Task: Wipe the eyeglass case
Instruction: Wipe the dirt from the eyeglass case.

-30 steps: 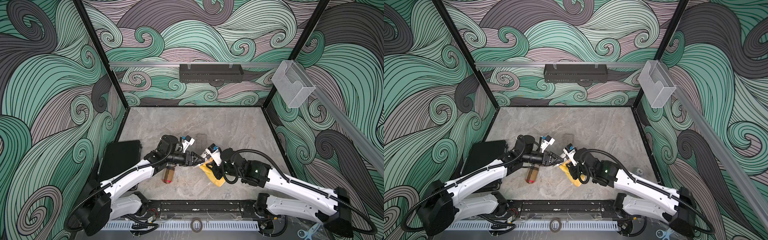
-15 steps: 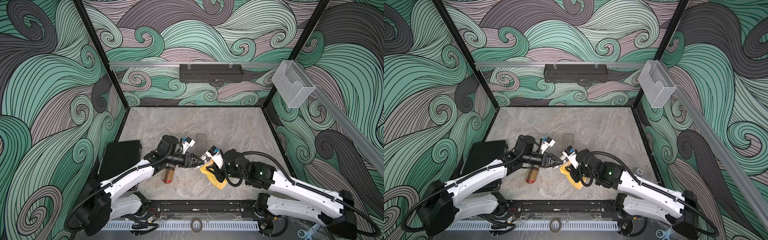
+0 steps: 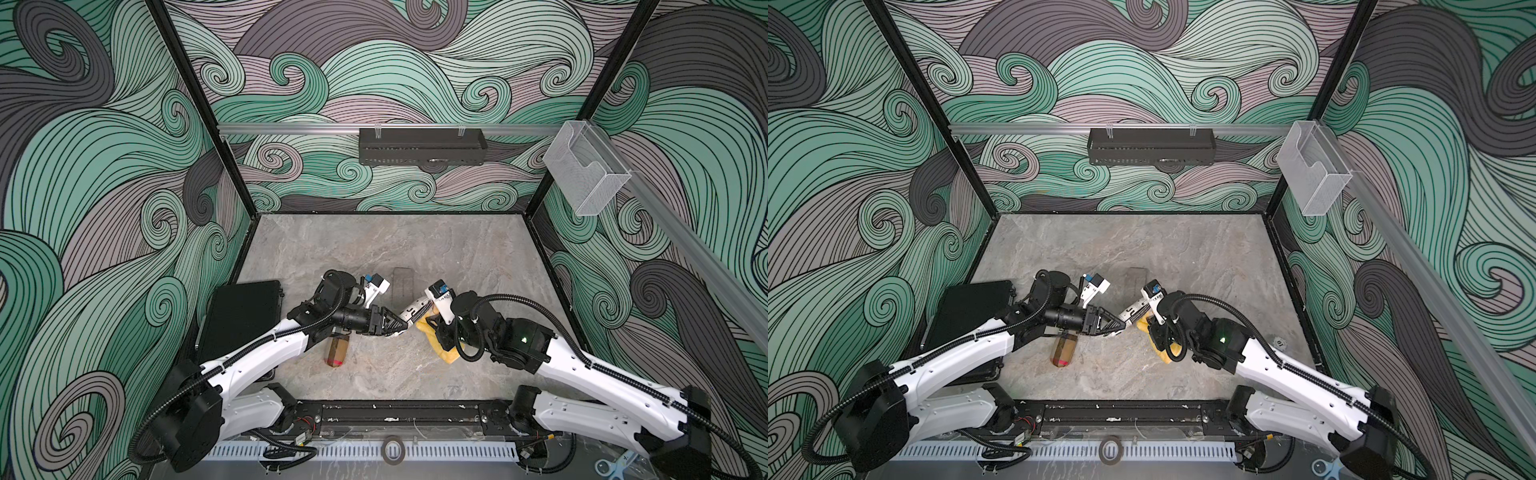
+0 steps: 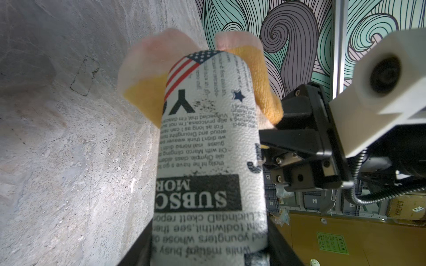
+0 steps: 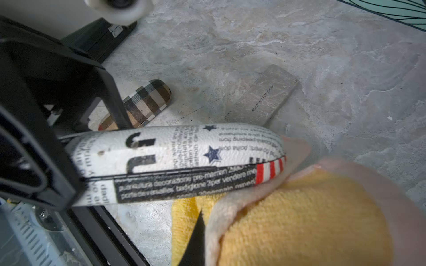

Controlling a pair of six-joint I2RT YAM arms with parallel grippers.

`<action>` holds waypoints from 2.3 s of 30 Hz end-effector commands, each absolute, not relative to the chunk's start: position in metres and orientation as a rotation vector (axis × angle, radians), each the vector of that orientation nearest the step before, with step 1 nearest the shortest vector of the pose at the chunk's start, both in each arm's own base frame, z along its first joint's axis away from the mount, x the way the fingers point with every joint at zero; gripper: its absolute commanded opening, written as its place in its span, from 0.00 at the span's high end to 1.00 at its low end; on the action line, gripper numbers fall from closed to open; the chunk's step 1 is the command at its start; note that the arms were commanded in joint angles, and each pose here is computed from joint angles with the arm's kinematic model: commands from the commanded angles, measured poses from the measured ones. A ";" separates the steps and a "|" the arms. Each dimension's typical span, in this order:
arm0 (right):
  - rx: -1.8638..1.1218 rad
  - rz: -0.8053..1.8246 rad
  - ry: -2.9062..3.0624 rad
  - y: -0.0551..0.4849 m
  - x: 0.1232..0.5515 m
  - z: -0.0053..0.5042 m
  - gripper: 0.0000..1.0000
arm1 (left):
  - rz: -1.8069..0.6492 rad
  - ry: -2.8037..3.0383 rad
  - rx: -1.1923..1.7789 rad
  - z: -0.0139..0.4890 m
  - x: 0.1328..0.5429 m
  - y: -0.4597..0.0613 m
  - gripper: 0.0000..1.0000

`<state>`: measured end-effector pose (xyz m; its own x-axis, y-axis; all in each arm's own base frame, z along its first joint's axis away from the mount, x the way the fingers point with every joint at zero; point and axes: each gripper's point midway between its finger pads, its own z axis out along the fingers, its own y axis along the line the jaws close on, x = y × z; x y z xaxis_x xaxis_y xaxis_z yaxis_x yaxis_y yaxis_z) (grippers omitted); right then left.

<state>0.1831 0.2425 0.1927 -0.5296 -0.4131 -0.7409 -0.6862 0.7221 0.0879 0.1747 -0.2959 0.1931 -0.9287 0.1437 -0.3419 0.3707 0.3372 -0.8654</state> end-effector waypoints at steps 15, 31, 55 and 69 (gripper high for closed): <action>-0.668 0.328 2.232 0.228 0.207 0.195 1.00 | -1.667 2.330 0.568 0.198 0.163 -0.295 0.59; -0.768 0.422 2.195 0.254 0.192 0.205 1.00 | -1.690 2.292 0.601 0.199 0.156 -0.292 0.60; -0.342 1.271 2.054 0.234 0.193 0.281 1.00 | -1.678 2.092 0.786 0.195 0.137 -0.286 0.60; -0.212 1.201 2.163 0.219 0.217 0.259 1.00 | -1.666 2.032 0.798 0.209 0.136 -0.283 0.60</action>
